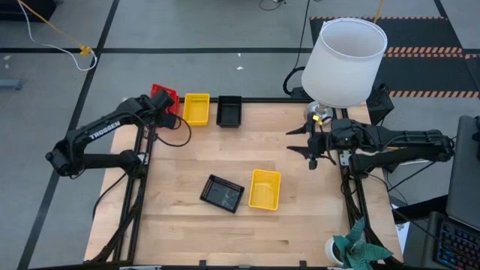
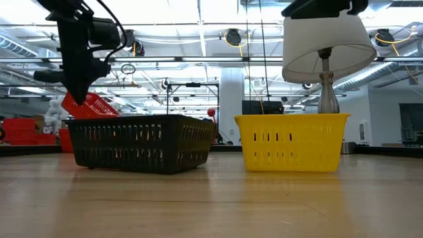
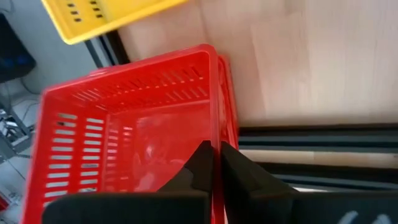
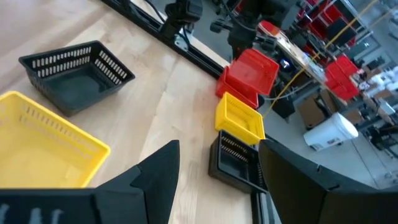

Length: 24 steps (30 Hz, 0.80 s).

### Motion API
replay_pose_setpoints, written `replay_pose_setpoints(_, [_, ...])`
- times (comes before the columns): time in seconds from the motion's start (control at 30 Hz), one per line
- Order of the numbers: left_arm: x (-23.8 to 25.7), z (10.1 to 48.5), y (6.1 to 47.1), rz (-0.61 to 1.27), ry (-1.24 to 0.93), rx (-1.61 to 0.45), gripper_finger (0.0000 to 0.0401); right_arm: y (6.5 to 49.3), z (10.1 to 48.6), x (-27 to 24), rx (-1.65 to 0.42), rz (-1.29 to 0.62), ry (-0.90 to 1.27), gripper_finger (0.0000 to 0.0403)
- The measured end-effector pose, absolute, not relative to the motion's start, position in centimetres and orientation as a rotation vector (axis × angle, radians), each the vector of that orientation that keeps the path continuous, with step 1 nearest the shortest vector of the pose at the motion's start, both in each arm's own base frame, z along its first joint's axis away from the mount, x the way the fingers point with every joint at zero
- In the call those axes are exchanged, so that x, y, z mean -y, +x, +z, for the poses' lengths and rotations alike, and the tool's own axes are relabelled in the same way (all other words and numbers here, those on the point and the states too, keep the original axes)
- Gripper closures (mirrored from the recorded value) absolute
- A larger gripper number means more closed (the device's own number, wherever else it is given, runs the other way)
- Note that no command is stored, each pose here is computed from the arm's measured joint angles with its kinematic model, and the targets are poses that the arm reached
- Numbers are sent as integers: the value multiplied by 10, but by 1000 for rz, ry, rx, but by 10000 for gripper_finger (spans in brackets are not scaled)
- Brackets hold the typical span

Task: Stack baskets by color
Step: Stack the bottom red bin on top of the top red bin

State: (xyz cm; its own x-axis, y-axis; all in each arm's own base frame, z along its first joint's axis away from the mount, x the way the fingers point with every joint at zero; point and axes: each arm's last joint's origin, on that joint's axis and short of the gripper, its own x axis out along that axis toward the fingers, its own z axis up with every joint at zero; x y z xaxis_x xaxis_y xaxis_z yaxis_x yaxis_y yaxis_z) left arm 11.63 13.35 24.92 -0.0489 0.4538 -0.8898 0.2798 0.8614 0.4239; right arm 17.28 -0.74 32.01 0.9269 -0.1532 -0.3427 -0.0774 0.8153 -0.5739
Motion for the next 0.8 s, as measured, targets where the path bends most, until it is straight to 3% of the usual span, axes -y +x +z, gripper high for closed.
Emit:
replay_pose_setpoints(0.67, [-148, 238, 109, 99, 643, -1594, 393, 171, 316, 11, -434, -50, -585, 190])
replay_pose_setpoints(0.8, [-149, 230, 106, 81, 650, -1605, 377, 171, 316, 11, -439, -49, -585, 190])
